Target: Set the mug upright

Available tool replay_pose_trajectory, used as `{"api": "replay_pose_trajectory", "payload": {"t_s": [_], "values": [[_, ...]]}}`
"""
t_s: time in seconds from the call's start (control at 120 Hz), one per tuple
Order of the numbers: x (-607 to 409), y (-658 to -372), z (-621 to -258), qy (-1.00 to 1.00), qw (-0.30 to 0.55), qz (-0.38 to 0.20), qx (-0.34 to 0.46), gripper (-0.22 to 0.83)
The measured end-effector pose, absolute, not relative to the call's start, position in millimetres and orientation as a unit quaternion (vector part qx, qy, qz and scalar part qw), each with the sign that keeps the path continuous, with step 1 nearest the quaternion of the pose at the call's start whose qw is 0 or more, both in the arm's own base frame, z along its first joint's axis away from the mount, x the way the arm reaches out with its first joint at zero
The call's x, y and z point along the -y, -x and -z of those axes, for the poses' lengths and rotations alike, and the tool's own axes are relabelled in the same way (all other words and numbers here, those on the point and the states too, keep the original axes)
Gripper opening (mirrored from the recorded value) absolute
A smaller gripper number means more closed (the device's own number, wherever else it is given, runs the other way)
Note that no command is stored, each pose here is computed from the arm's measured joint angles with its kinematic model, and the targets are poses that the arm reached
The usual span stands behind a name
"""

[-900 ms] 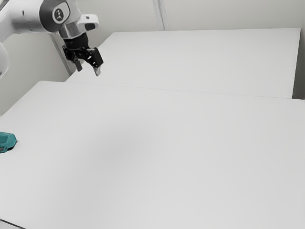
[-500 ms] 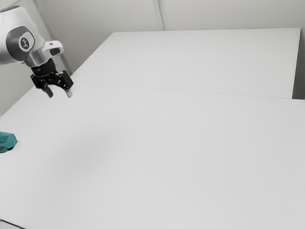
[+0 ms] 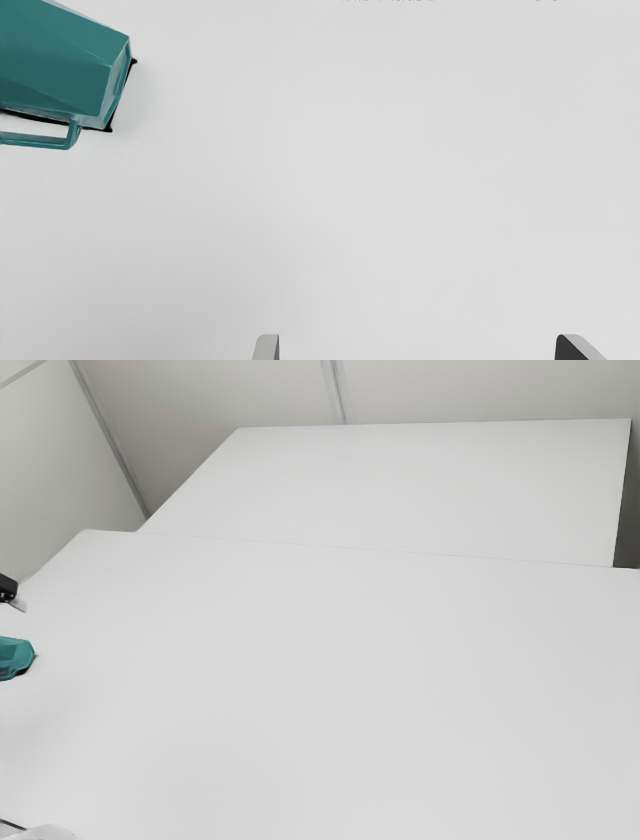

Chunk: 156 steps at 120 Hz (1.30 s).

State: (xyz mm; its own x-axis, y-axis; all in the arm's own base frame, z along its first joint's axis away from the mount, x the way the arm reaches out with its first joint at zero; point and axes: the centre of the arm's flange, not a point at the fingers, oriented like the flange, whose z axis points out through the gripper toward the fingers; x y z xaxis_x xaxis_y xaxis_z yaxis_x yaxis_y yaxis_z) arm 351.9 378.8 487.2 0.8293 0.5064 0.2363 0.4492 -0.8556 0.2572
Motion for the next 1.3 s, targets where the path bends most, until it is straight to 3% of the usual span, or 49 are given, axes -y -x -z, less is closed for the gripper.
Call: {"api": "replay_pose_trajectory", "payload": {"t_s": [0.267, 0.45, 0.6, 0.808, 1.1, 1.3], "values": [[-465, -336, -442, -0.940, 0.161, -0.225, -0.202, 0.61], [-517, -253, -424, -0.938, 0.173, -0.249, -0.166, 0.60], [-546, -219, -417, -0.943, 0.160, -0.268, -0.115, 0.60], [-600, -227, -378, -0.944, 0.146, -0.295, -0.039, 0.59], [-651, -227, -350, -0.940, 0.100, -0.326, 0.022, 0.58], [-666, -255, -306, -0.932, 0.105, -0.343, 0.060, 0.58]]}}
